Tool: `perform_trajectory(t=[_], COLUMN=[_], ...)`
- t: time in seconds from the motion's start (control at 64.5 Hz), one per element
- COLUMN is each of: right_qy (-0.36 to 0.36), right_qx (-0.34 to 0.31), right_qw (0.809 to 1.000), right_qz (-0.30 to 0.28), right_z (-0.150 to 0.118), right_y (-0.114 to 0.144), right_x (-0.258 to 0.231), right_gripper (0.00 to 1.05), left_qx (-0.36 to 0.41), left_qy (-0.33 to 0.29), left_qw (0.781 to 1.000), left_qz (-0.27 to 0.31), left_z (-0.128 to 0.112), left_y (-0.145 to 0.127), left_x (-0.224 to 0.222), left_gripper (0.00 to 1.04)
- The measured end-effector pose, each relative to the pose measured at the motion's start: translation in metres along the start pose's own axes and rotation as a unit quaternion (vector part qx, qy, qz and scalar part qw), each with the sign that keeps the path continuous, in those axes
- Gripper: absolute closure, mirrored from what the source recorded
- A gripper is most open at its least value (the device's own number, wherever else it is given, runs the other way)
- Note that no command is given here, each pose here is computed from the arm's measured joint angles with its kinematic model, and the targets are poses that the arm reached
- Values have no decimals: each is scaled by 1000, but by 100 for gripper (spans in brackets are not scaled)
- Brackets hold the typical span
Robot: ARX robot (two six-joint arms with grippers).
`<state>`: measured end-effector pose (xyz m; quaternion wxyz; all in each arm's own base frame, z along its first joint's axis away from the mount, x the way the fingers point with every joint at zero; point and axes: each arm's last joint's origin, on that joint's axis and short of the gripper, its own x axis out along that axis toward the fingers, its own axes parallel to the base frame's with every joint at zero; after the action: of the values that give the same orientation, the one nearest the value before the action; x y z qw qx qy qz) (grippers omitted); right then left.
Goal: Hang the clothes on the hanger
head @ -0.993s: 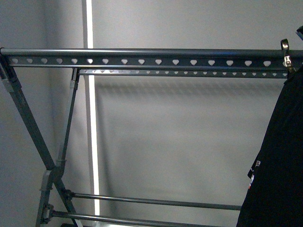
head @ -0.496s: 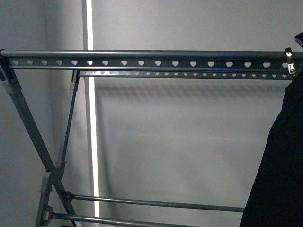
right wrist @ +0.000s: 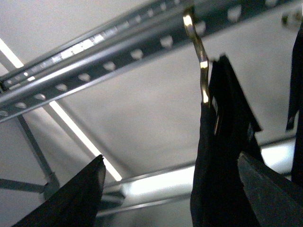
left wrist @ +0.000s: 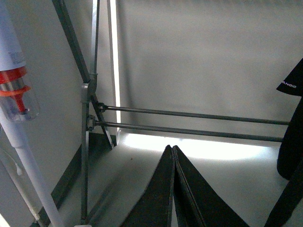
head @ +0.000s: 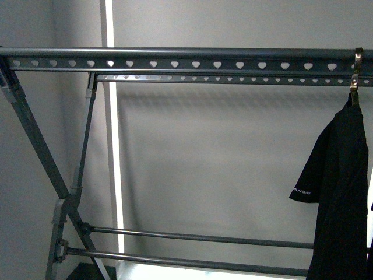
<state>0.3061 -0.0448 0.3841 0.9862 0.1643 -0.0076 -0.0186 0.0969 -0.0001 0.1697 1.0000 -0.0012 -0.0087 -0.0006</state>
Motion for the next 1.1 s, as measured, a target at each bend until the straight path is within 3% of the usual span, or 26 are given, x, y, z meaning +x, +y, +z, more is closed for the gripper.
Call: perform_trajectory(t=[0.078, 0.14, 0.264, 0.326, 0.465, 0.543, 0.652, 0.76, 1.008, 1.102], right_qy=[-76, -143, -248, -191, -19, 6, 9, 6, 9, 10], right_qx=[-65, -127, -187, -196, -167, -162, -163, -163, -164, -164], right_qw=[995, 982, 951, 962, 986, 987, 987, 986, 986, 986], right_qz=[17, 10, -6, 13, 23, 12, -3, 21, 18, 18], right_z=[6, 3, -18, -34, -105, -125, -150, -164, -185, -191], right_y=[4, 4, -3, -5, -14, -20, -20, -18, -25, -27], right_x=[-49, -89, -152, -179, -211, -210, -210, -212, -212, -212], right_gripper=[5, 8, 7, 16, 41, 53, 80, 103, 102, 102], left_qx=[0, 0, 0, 0, 0, 0, 0, 0, 0, 0], left_qy=[0, 0, 0, 0, -1, -1, -1, -1, -1, -1], left_qw=[1000, 1000, 1000, 1000, 1000, 1000, 1000, 1000, 1000, 1000], left_qz=[0, 0, 0, 0, 0, 1, 0, 0, 0, 0], left_z=[0, 0, 0, 0, 0, 0, 0, 0, 0, 0], left_y=[0, 0, 0, 0, 0, 0, 0, 0, 0, 0], left_x=[0, 0, 0, 0, 0, 0, 0, 0, 0, 0], left_gripper=[101, 101, 101, 101, 101, 101, 101, 101, 101, 87])
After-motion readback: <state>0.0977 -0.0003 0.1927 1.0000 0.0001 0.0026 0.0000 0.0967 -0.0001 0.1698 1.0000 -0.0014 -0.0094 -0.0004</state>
